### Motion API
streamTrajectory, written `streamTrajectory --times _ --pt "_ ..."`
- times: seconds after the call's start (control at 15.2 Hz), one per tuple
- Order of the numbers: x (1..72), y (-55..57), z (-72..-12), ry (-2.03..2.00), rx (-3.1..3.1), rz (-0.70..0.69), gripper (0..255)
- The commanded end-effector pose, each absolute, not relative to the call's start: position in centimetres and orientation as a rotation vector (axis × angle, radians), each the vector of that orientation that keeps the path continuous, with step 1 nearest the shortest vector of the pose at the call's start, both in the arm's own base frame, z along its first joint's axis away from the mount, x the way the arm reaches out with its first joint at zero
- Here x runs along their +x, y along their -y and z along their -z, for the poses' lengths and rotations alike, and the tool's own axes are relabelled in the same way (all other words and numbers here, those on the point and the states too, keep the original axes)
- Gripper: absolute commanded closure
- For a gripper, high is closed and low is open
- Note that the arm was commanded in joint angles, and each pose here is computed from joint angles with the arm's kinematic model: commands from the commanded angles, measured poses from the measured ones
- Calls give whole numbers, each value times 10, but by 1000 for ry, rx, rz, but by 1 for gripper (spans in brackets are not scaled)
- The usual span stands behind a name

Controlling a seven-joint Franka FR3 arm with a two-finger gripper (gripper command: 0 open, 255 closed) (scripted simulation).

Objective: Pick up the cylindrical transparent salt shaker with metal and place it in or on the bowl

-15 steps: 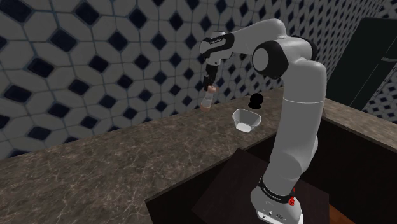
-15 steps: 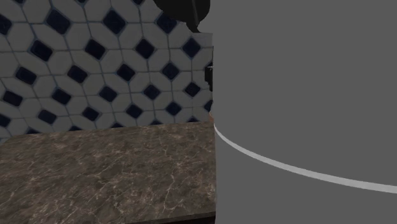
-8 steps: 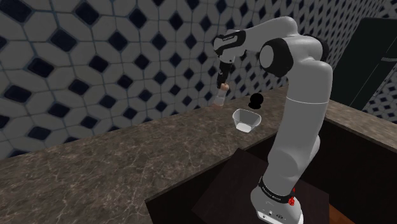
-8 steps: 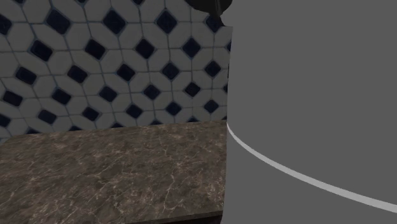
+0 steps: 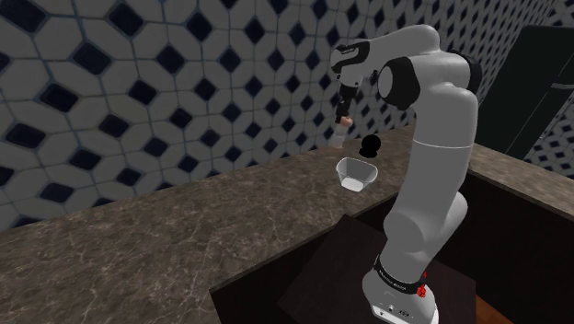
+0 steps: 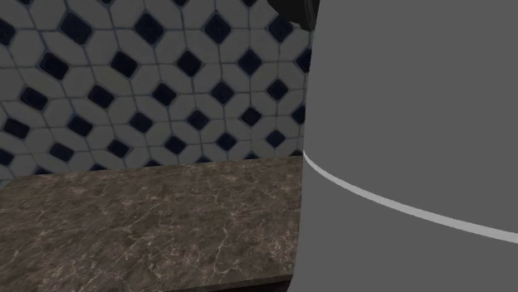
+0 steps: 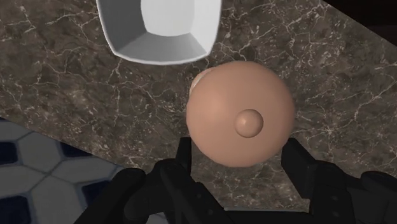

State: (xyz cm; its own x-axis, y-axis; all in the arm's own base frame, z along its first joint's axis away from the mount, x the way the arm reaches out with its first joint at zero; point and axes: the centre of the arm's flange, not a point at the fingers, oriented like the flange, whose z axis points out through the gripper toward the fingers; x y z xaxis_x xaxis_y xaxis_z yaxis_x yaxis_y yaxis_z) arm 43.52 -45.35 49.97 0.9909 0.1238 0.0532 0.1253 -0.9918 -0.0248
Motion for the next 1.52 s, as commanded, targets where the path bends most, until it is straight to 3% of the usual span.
streamTrajectory --times 0.0,0.59,1.45 --pt "414 471 -504 197 -3106 81 255" --pt "336 561 -527 197 -3106 81 255" --pt "336 561 -458 197 -3106 81 255"
